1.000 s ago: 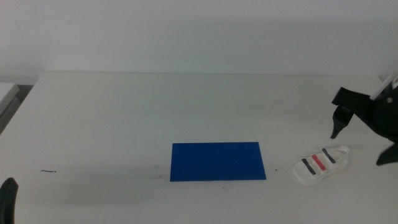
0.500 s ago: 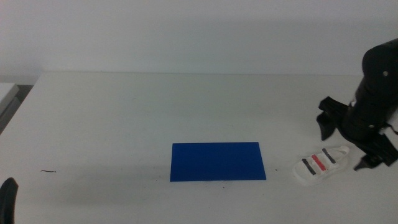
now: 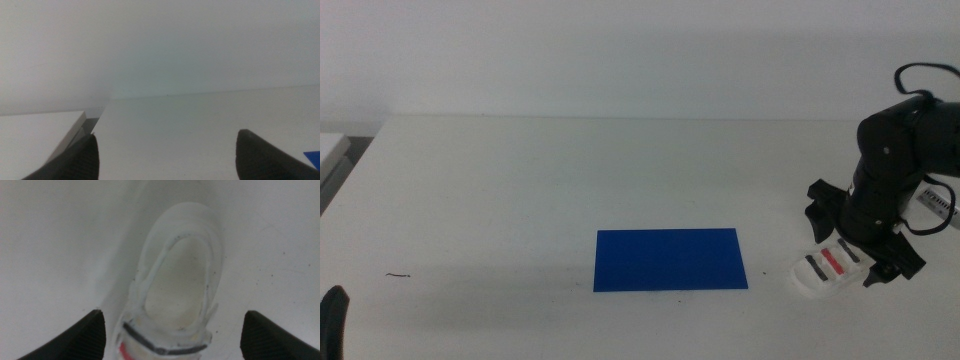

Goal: Use one arm to grab the shoe from the table and place it on the mat.

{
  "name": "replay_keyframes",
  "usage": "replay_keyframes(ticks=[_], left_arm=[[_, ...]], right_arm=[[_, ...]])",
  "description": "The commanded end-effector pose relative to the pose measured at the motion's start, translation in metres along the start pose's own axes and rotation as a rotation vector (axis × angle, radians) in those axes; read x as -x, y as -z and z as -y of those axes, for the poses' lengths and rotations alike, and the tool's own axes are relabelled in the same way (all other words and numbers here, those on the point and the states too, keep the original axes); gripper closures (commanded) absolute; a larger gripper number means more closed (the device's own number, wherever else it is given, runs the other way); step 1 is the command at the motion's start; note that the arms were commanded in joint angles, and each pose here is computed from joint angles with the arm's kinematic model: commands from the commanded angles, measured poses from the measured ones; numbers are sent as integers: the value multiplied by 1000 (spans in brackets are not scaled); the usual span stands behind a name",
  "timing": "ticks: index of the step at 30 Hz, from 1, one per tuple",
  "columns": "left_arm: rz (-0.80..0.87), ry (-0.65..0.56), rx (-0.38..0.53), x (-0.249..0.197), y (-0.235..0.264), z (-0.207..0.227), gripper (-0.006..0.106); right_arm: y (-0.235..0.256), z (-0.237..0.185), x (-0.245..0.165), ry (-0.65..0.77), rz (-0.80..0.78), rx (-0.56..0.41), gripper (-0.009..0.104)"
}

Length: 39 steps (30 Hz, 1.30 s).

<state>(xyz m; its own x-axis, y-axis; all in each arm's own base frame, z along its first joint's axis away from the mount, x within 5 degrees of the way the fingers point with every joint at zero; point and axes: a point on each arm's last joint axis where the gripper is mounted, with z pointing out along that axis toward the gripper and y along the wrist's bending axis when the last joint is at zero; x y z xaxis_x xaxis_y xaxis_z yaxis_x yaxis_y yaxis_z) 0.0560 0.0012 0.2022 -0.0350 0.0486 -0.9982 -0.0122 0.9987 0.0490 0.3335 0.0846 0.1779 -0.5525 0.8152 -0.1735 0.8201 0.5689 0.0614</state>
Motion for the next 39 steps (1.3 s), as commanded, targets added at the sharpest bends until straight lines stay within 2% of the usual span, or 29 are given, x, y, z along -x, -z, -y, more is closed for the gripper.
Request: replay_keyframes(ticks=[1, 4, 9, 12, 17, 23, 26, 33, 39], left_arm=[[6, 7, -1, 1, 0, 0, 7], [6, 7, -1, 1, 0, 0, 7], [6, 7, -1, 1, 0, 0, 7], [6, 7, -1, 1, 0, 0, 7], [6, 7, -1, 1, 0, 0, 7], [6, 7, -1, 1, 0, 0, 7], [6, 7, -1, 1, 0, 0, 7], [6, 7, -1, 1, 0, 0, 7], [6, 7, -1, 1, 0, 0, 7]], right_arm=[[-4, -2, 1, 10, 10, -13, 8], [-8, -2, 0, 12, 6, -27, 20], [-10, -1, 0, -10, 3, -41, 71], [-2, 1, -6, -41, -1, -54, 87], [31, -10, -30, -103, 20, 14, 87], [59, -46, -82, -50, 30, 21, 87], [69, -73, -106, -21, 22, 54, 87], [57, -125, -147, 17, -38, 83, 87], [49, -131, -160, -26, -105, 67, 87]])
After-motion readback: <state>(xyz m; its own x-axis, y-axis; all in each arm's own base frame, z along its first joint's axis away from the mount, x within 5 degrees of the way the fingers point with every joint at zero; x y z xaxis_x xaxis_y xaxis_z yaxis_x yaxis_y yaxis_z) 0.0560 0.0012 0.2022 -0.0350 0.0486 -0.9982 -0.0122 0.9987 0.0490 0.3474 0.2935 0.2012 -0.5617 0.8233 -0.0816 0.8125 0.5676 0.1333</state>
